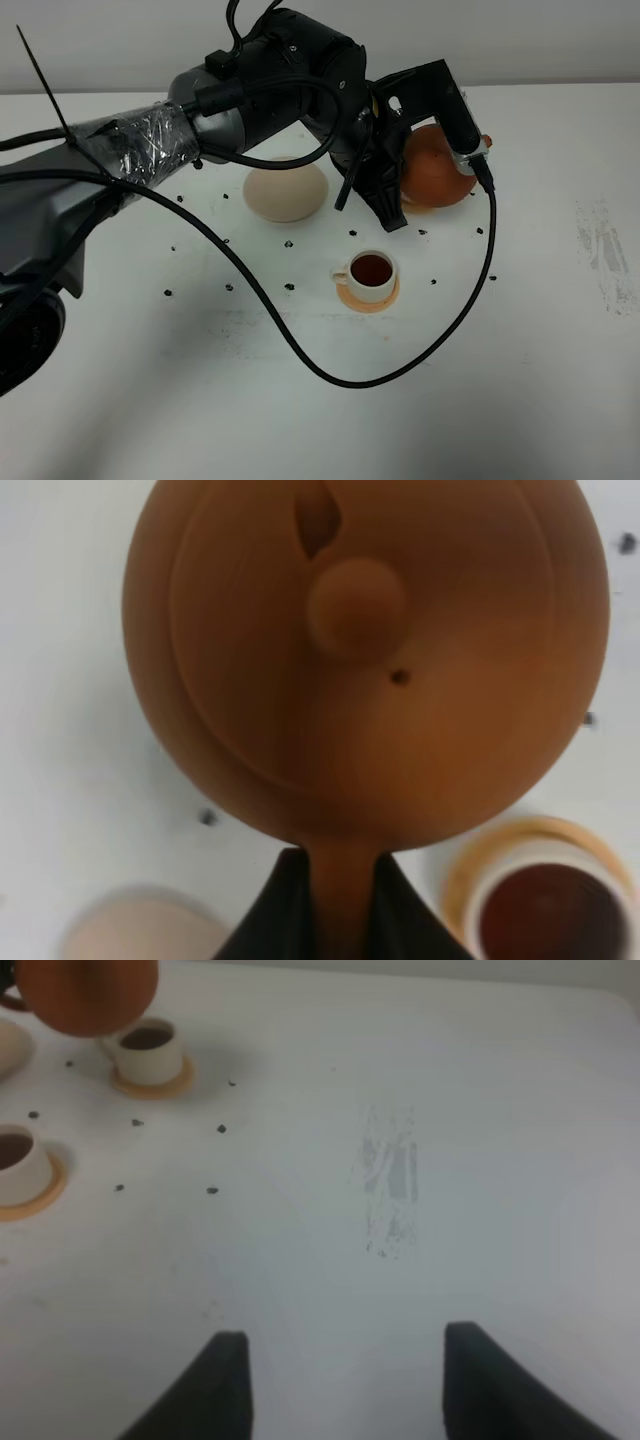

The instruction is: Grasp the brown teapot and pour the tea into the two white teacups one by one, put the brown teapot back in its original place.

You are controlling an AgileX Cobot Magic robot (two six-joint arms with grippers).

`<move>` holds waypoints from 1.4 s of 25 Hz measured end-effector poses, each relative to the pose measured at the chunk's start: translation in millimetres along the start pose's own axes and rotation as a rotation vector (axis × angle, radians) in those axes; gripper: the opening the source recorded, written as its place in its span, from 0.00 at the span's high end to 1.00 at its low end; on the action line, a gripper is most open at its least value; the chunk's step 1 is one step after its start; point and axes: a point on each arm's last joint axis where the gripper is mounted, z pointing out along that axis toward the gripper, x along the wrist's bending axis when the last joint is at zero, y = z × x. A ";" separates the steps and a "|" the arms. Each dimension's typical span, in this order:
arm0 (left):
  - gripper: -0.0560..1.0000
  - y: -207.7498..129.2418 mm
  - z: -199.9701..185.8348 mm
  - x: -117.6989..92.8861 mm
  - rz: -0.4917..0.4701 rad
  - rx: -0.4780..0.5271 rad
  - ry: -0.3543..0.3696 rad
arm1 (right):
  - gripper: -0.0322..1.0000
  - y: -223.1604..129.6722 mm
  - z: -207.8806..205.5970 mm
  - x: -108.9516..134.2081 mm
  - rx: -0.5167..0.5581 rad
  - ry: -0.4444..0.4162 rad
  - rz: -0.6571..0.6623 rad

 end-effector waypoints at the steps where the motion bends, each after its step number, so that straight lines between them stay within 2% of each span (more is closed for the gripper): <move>1: 0.83 -0.9 0.3 -0.7 -0.020 0.010 -0.007 | 0.53 0.0 0.0 0.0 0.000 0.000 0.000; 8: 0.83 -3.4 23.5 -1.7 -0.065 0.044 -0.029 | 0.53 0.0 0.0 0.0 0.000 0.000 0.000; 15: 0.83 -1.3 48.1 0.6 -0.066 0.050 -0.032 | 0.53 0.0 0.0 0.0 0.000 0.000 0.000; 23: 0.83 4.1 54.6 -8.8 -0.047 0.042 -0.043 | 0.53 0.0 0.0 0.0 0.000 0.000 0.000; 35: 0.83 -6.3 83.1 -15.0 -0.046 0.068 -0.057 | 0.53 0.0 0.0 0.0 0.000 0.000 0.000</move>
